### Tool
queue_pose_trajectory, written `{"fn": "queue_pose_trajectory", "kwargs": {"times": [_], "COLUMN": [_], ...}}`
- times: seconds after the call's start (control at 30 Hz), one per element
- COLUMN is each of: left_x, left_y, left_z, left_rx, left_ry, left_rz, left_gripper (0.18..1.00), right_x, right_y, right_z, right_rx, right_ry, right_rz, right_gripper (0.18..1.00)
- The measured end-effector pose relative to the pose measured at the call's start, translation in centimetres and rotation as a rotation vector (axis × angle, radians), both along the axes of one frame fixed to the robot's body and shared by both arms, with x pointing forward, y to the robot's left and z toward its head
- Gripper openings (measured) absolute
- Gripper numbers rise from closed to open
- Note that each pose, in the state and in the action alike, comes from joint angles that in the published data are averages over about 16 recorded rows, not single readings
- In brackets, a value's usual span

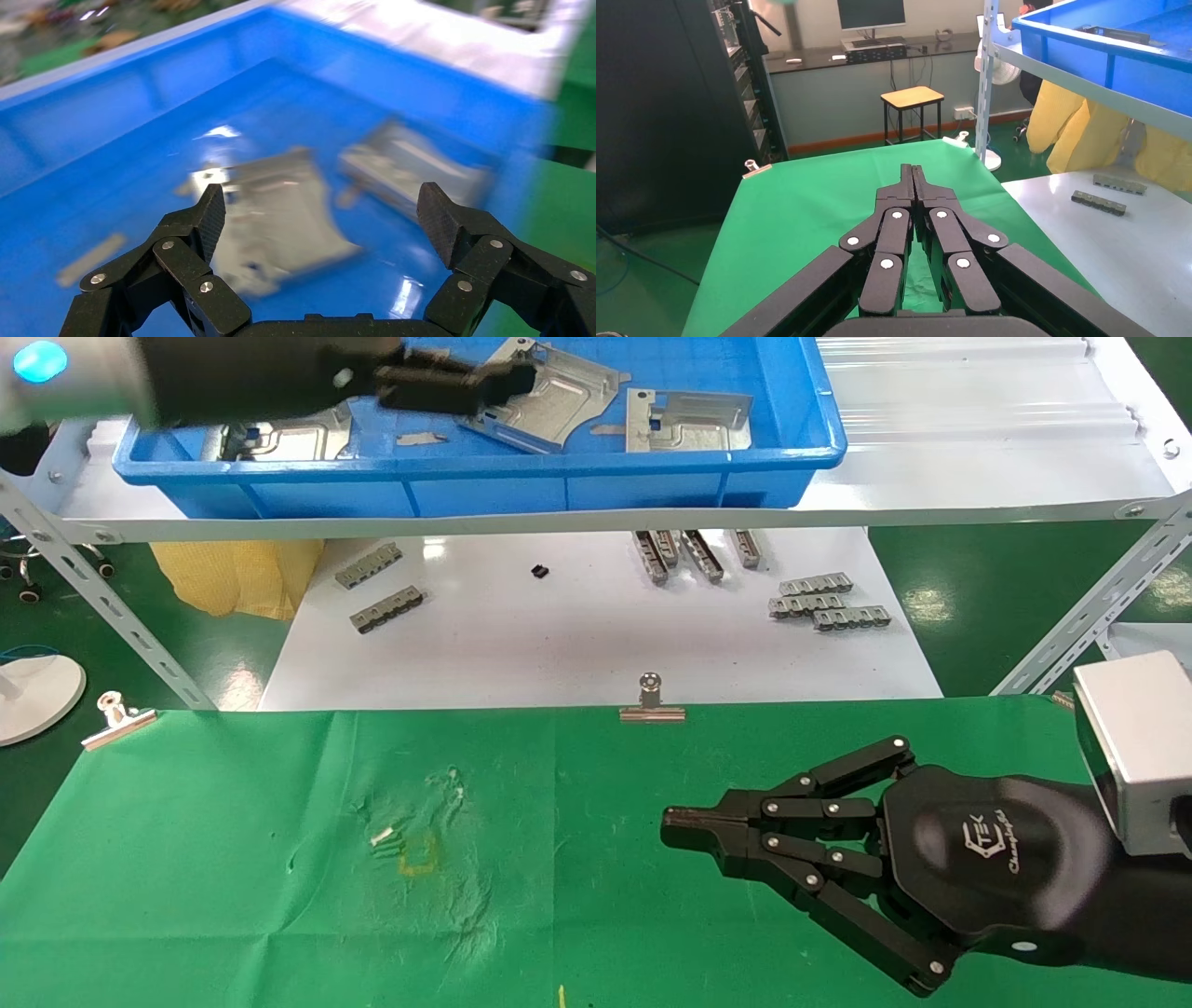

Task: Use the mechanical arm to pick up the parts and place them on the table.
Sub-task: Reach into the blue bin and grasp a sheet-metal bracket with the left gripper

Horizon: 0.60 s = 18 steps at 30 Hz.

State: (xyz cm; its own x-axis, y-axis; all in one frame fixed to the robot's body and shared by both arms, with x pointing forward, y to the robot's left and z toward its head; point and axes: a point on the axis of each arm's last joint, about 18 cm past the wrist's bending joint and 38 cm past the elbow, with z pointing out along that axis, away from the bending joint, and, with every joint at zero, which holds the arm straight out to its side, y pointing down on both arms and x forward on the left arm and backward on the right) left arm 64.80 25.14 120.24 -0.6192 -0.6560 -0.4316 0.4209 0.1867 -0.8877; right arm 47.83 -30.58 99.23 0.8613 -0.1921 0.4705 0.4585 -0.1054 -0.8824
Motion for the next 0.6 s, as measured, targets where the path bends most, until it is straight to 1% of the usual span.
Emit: {"fn": "queue_pose_trajectory", "kwargs": {"times": [0.17,0.33,0.43,0.6], "left_x": [3.4,5.2,5.7,5.8], "left_y": [-1.4,-1.9,-2.1,-2.1], "left_z": [2.2,2.8,2.9,2.7], "left_rx": [-0.027,-0.043,-0.044,-0.033], "left_ry": [0.033,0.054,0.062,0.077], "left_rz": [0.154,0.264,0.298,0.306], "left_gripper": [1.001,1.001,1.000,0.993], "right_x": [0.0,0.0,0.0,0.0], "right_y": [0.0,0.0,0.0,0.0], "right_z": [0.0,0.0,0.0,0.0], "right_rx": [0.000,0.000,0.000,0.000], "right_ry": [0.000,0.000,0.000,0.000], "right_rz": [0.000,0.000,0.000,0.000], "right_gripper": [0.191,0.192,0.193,0.204]}}
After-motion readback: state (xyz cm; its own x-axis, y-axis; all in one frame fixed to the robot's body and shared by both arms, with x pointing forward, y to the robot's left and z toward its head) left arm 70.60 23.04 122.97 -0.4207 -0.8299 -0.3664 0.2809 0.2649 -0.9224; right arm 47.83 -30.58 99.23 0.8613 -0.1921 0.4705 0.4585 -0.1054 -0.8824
